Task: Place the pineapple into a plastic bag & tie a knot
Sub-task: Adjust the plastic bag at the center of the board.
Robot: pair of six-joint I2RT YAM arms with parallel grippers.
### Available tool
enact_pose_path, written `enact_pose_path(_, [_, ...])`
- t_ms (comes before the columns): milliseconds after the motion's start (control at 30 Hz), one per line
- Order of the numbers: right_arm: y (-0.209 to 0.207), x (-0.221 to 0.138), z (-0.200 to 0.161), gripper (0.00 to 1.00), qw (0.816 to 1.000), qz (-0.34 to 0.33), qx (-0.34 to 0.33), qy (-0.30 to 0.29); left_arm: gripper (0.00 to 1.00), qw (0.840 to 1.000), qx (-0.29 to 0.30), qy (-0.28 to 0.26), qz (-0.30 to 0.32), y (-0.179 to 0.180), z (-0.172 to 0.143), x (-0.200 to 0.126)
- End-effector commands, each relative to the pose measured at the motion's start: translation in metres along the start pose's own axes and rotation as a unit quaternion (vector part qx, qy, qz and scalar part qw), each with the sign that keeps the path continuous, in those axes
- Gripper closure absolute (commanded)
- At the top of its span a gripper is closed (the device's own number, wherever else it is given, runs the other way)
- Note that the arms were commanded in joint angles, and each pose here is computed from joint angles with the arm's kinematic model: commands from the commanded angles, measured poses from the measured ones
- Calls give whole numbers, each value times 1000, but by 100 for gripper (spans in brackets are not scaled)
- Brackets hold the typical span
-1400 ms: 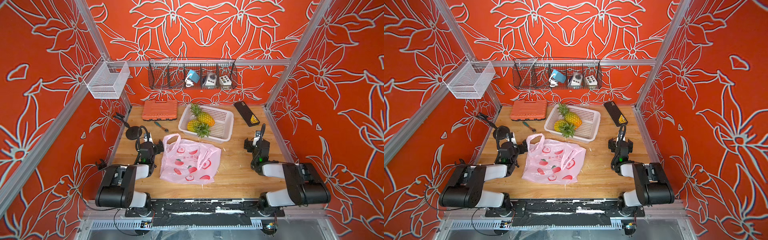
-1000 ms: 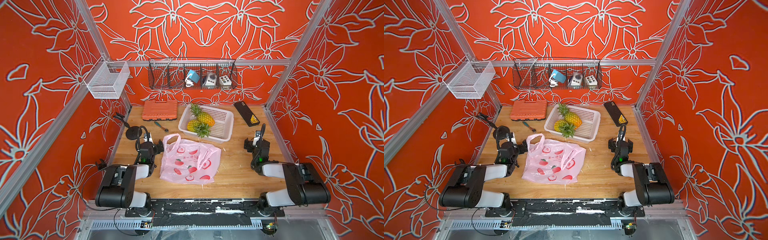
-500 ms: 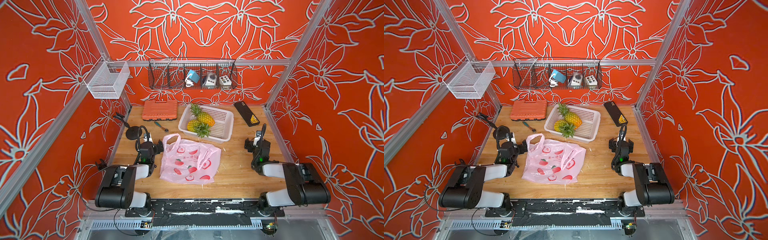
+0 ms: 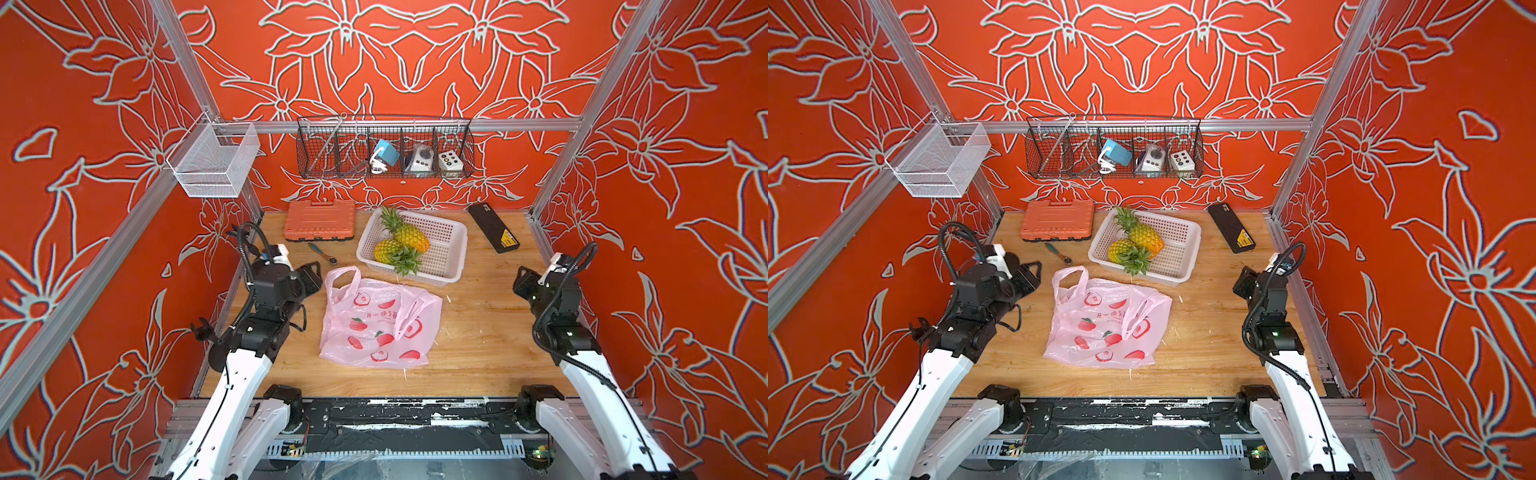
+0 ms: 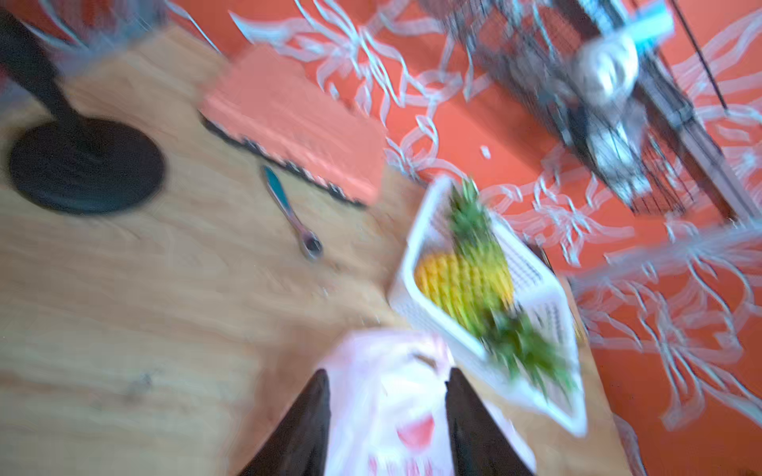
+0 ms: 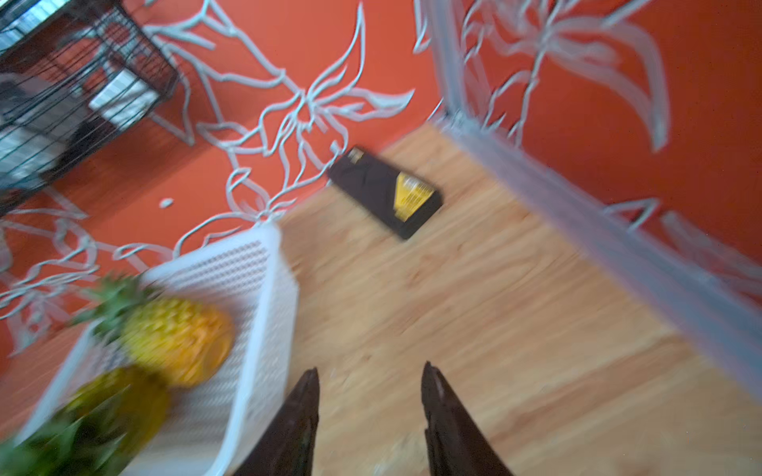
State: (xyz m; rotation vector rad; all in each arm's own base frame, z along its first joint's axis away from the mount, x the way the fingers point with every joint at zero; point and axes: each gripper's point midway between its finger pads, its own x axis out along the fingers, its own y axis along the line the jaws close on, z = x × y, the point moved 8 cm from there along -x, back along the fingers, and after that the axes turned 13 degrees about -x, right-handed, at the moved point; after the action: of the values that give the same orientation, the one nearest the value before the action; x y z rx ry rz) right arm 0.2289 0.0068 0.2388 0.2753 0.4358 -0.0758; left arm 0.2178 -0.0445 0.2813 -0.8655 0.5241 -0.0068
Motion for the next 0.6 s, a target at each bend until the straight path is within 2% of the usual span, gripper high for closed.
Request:
enact_pose_path(0, [14,-24,-77,57,966,87,67,234,60,977,-58,193,71,36,-79,-19])
enact_pose_path(100, [20,-43,-105,54,953,117,61,273,62,968,-65,222,98,57,-105,-36])
enact_pose_path(233, [28,-48,-149,53,933,153,66,319,55,965,-54,226,126,73,-117,-43])
enact_pose_path(367, [28,-50,-182,60,913,157,52,373,56,954,-67,261,131,76,-130,-31])
enact_pose_path(433, [30,-53,-185,64,911,164,40,376,62,948,-74,278,136,78,-138,-24])
enact_pose_path(567, [34,-53,-186,72,912,179,38,367,66,944,-80,288,135,85,-151,-12])
